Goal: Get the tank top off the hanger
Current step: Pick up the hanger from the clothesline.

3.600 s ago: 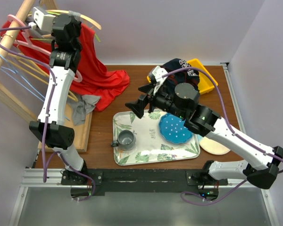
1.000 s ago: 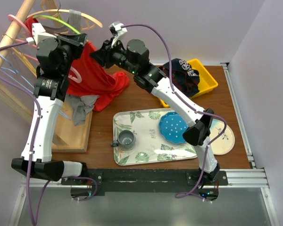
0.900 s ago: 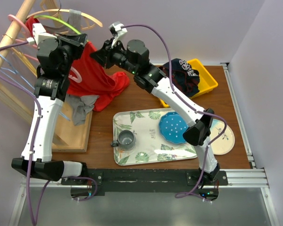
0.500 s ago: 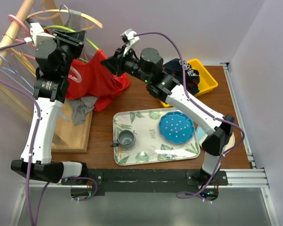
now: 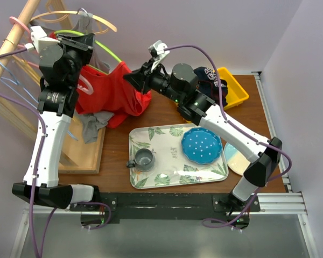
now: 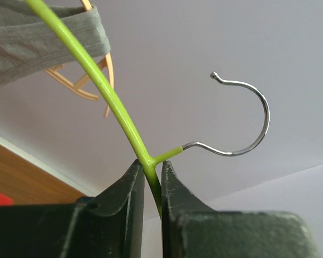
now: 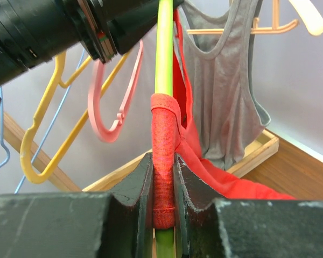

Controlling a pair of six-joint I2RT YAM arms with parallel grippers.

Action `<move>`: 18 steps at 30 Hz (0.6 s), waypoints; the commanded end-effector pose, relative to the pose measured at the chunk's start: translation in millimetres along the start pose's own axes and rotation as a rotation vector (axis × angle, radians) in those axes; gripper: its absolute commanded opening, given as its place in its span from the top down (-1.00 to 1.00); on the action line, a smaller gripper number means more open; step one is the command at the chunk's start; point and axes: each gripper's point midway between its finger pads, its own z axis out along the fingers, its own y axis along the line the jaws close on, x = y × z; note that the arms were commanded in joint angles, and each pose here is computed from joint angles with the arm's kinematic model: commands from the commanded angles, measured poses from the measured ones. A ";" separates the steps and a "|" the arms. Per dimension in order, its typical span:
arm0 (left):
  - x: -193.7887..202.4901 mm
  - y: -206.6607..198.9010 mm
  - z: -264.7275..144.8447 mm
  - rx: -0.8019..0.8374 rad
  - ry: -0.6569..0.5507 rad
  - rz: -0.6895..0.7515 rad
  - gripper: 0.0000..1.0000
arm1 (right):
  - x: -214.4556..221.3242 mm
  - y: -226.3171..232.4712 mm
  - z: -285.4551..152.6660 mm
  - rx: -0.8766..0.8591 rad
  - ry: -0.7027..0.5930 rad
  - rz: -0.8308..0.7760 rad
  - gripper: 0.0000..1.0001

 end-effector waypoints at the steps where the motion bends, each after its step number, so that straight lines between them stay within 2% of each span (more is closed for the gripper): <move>1: -17.2 -29.9 -6.6 0.108 -0.046 -0.017 0.99 | -47.3 15.5 -12.5 -0.050 -0.129 -0.027 1.00; 4: -20.0 -31.6 -7.1 0.110 -0.058 -0.025 1.00 | -46.3 11.3 -14.4 -0.031 -0.126 -0.010 1.00; 5: -21.7 -32.0 -7.5 0.109 -0.066 -0.029 1.00 | -44.2 7.5 -15.3 -0.014 -0.124 -0.002 0.94; 6: -22.9 -31.4 -7.2 0.105 -0.072 -0.032 1.00 | -42.2 5.2 -15.6 -0.004 -0.119 0.003 0.72; 8: -25.6 -30.5 -6.3 0.096 -0.086 -0.055 1.00 | -39.5 -0.1 -21.8 0.027 -0.101 0.025 0.41; 9: -26.1 -30.0 -5.6 0.094 -0.090 -0.058 1.00 | -39.4 -3.8 -24.1 0.052 -0.100 0.036 0.16; 11: -27.4 -29.6 -4.8 0.089 -0.098 -0.082 1.00 | -40.1 -7.0 -34.9 0.085 -0.083 0.073 -0.08; 12: -26.9 -28.6 -3.9 0.086 -0.098 -0.090 1.00 | -40.1 -10.7 -38.1 0.115 -0.081 0.093 -0.29; 15: -28.7 -29.4 -1.9 0.085 -0.110 -0.132 1.00 | -40.4 -9.2 -54.6 0.149 -0.079 0.194 -0.44; 18: -30.4 -35.7 1.3 0.106 -0.114 -0.166 1.00 | -37.7 -6.5 -64.1 0.148 -0.134 0.328 -0.41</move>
